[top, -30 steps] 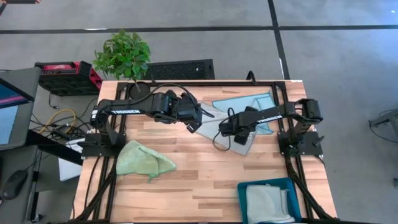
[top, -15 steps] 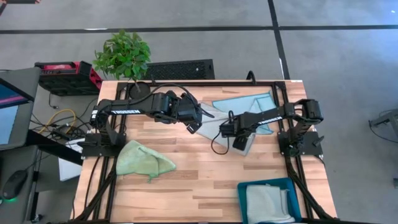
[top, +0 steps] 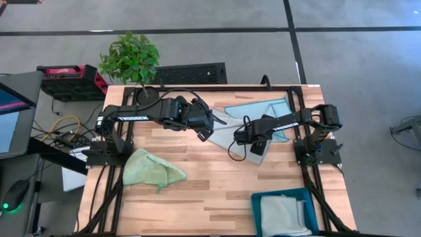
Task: Fold microfiber towels
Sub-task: Fold the gray microfiber cloth
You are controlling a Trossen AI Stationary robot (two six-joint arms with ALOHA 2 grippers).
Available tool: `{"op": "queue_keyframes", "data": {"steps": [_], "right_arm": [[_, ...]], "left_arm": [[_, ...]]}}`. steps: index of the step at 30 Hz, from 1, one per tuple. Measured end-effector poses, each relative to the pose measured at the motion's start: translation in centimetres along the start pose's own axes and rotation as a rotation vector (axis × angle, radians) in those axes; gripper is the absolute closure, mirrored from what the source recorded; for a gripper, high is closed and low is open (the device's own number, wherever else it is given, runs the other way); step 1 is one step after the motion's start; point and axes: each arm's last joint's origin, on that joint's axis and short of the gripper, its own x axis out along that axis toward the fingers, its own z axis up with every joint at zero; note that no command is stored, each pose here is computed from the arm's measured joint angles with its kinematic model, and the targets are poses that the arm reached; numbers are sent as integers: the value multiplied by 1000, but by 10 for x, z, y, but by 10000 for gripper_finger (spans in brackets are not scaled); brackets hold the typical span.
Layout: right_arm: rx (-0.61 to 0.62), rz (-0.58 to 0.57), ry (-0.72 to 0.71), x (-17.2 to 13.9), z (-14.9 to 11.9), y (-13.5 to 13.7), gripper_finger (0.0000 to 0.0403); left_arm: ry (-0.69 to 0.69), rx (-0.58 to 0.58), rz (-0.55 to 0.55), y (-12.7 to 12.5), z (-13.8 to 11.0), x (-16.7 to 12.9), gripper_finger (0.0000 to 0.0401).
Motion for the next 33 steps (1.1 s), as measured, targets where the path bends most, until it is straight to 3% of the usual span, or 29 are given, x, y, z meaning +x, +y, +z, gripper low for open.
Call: {"op": "queue_keyframes", "data": {"steps": [21, 24, 28, 33], "right_arm": [[78, -242, 65, -6, -14, -18, 163], [70, -204, -35, -20, -9, -13, 163], [-64, -123, -266, -44, 3, -2, 163], [-247, 104, -567, -59, 32, 9, 163]], "left_arm": [[1, 1, 0, 0, 0, 0, 253], [2, 1, 0, 0, 0, 0, 253], [15, 1, -17, 0, -1, 0, 253], [29, 2, -34, -1, -1, 0, 253]]}}
